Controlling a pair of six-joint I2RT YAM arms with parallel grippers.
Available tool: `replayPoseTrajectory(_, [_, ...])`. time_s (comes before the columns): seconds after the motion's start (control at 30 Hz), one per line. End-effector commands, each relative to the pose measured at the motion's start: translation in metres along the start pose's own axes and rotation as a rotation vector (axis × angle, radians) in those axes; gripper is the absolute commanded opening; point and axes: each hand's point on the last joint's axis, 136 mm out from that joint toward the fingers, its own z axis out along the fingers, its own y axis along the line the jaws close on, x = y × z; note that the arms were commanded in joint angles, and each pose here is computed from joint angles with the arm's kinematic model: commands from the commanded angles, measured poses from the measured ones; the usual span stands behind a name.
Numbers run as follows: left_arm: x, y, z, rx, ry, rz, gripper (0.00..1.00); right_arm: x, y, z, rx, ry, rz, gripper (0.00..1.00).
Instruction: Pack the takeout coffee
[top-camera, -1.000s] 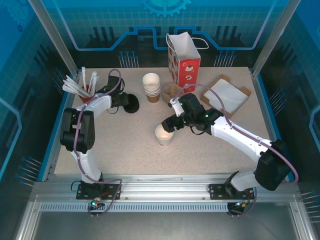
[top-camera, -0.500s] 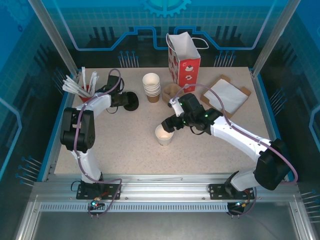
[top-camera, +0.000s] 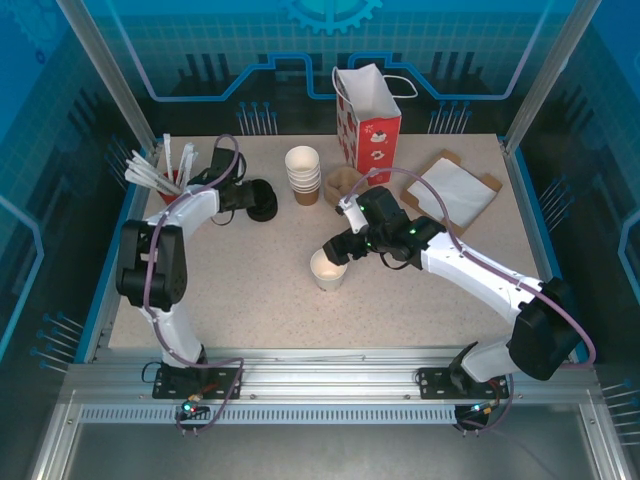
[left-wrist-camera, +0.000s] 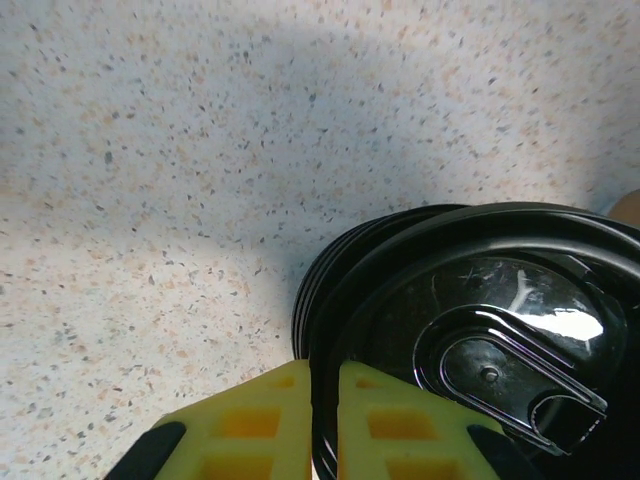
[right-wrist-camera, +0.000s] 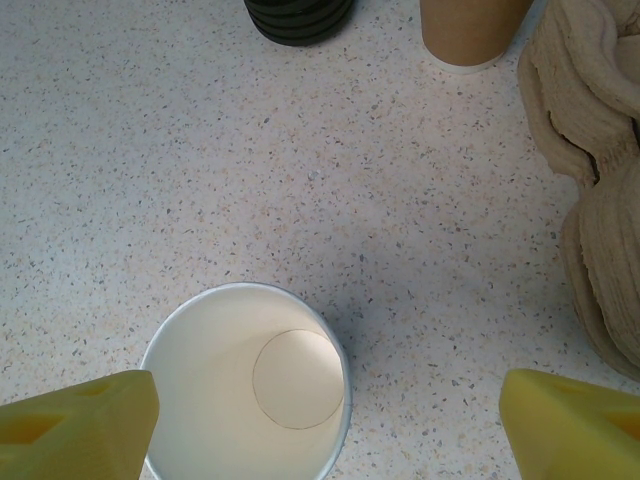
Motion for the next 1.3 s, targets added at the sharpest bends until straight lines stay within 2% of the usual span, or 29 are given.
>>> replayPoseTrajectory(0.0, [-0.012,-0.002,-0.031,0.037,-0.052,-0.023,0.12,-0.013,0.007,-0.011,-0.006,-0.029,-0.008,0.9])
replayPoseTrajectory(0.13, [-0.014,-0.013,-0.061,0.117,-0.093,-0.066,0.11,-0.02,0.007,-0.024,-0.007,-0.045,-0.022,0.9])
replayPoseTrajectory(0.23, [-0.009,-0.042,-0.1,0.321,-0.128,-0.132,0.11,-0.036,0.007,-0.046,-0.062,-0.106,0.006,0.91])
replayPoseTrajectory(0.4, [0.005,-0.101,-0.181,0.793,-0.17,-0.251,0.12,-0.082,0.031,-0.089,-0.374,-0.31,0.092,0.92])
replayPoseTrajectory(0.6, [0.02,-0.143,-0.251,1.066,-0.151,-0.244,0.11,-0.122,0.058,-0.112,-0.579,-0.44,0.079,0.93])
replayPoseTrajectory(0.77, [0.033,-0.17,-0.283,1.214,-0.101,-0.224,0.1,-0.149,0.077,-0.126,-0.76,-0.538,0.124,0.98])
replayPoseTrajectory(0.9, [0.037,-0.181,-0.299,1.277,-0.103,-0.208,0.09,-0.16,0.094,-0.138,-0.853,-0.593,0.115,1.0])
replayPoseTrajectory(1.27, [0.04,-0.194,-0.313,1.385,-0.07,-0.237,0.05,-0.165,0.105,-0.141,-0.901,-0.625,0.139,1.0])
